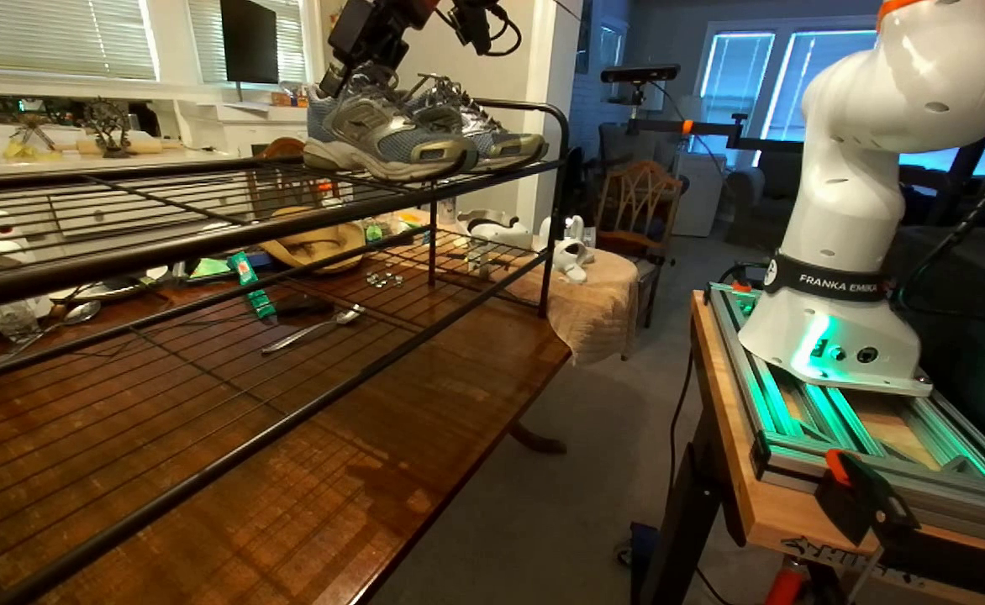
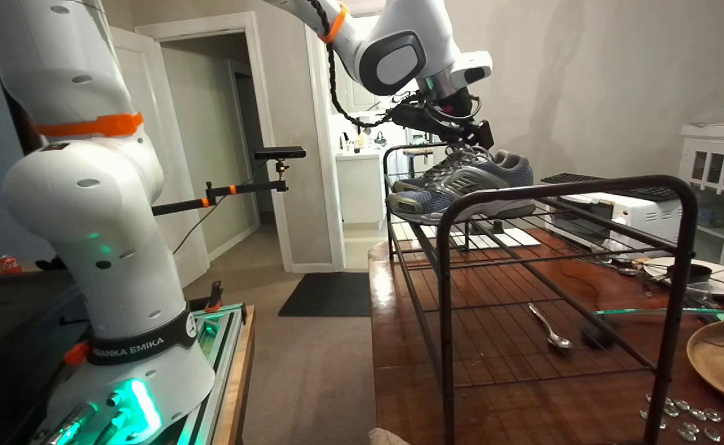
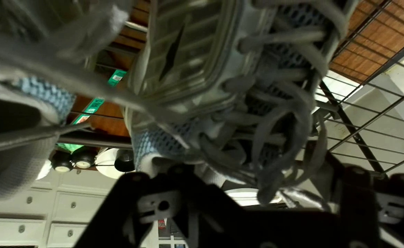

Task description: Move the sneaker on the left to the right.

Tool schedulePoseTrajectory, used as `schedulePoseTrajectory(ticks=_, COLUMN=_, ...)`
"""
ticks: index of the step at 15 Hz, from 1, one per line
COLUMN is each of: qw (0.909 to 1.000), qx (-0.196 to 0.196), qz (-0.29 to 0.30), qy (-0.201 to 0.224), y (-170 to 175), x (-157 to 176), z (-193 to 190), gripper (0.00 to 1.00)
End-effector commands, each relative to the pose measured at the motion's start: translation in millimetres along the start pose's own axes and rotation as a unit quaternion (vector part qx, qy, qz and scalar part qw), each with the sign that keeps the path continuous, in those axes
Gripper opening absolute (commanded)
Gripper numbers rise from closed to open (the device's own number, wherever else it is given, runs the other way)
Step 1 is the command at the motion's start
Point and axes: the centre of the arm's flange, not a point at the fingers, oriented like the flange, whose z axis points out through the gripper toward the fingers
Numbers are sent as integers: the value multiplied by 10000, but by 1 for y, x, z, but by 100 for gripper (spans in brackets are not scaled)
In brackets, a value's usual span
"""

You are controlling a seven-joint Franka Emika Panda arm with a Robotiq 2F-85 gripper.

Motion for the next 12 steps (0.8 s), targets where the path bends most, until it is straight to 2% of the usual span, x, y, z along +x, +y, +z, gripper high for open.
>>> schedulePoseTrajectory(ticks=1, qw=10000, qx=34, qz=41, qy=-1, y=2, x=2, z=10, gripper=49)
schedulePoseTrajectory(ticks=7, qw=9997, qx=-86, qz=211, qy=-82, y=3, x=6, z=11, gripper=4)
schedulePoseTrajectory(ticks=8, qw=9996, qx=-92, qz=253, qy=-85, y=3, x=7, z=10, gripper=2)
schedulePoseTrajectory(ticks=10, qw=9994, qx=-72, qz=337, qy=-76, y=4, x=11, z=10, gripper=5)
schedulePoseTrajectory(ticks=11, qw=9993, qx=-58, qz=377, qy=-67, y=4, x=12, z=9, gripper=2)
schedulePoseTrajectory(ticks=12, qw=9992, qx=-54, qz=400, qy=-60, y=4, x=14, z=7, gripper=3)
